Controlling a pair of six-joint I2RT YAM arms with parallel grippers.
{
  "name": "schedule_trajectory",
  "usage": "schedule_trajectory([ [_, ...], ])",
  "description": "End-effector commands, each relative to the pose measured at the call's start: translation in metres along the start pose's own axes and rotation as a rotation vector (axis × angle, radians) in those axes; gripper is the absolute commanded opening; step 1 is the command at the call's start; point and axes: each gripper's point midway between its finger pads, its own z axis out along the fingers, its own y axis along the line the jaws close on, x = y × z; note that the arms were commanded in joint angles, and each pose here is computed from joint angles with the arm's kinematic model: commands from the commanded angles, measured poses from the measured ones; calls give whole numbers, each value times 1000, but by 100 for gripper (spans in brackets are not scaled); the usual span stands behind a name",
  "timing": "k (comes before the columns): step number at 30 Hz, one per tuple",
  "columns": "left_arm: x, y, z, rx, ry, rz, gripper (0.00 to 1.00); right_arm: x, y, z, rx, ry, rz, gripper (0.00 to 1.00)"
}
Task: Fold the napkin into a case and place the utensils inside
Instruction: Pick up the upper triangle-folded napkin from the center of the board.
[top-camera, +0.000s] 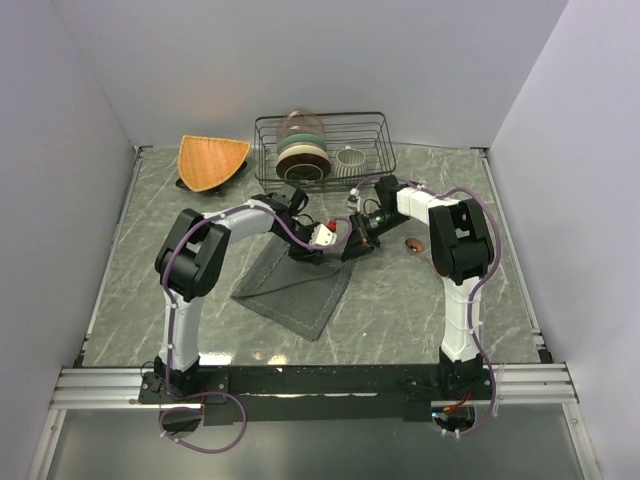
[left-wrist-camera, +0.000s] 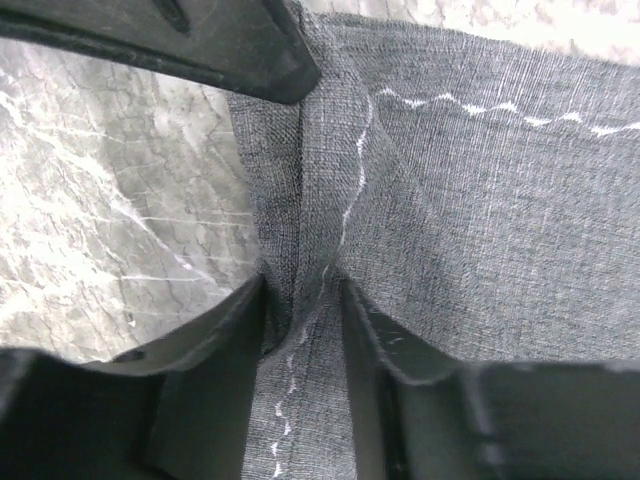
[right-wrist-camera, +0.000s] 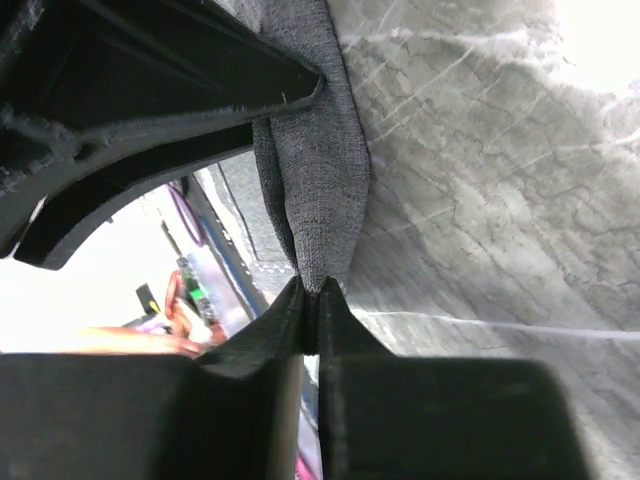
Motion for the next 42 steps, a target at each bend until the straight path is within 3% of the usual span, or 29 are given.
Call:
schedule_trajectory([
  [1, -37, 30, -43, -93, -135, -43, 48, -7, 4, -2, -2, -22, -55, 0],
  [6, -37, 50, -91, -142, -199, -137, 56, -9, 9, -2, -1, -32, -88, 0],
  [11, -4, 73, -142, -208, -218, -337, 65, -13, 12, -4, 27, -57, -135, 0],
  [14, 16, 77, -161, -199, -253, -528, 69, -14, 17, -5, 40, -70, -179, 0],
  [21, 39, 60, -154, -140, -276, -875, 80, -13, 19, -2, 47, -63, -203, 0],
  [27, 62, 54, -132, -99, -270, -1071, 81, -14, 18, -3, 52, -57, -211, 0],
  [36, 91, 51, -111, -20, -219, -1116, 81, -12, 18, -4, 60, -49, -243, 0],
  [42, 88, 41, -107, 5, -210, -1084, 77, -11, 18, -6, 66, -49, -263, 0],
])
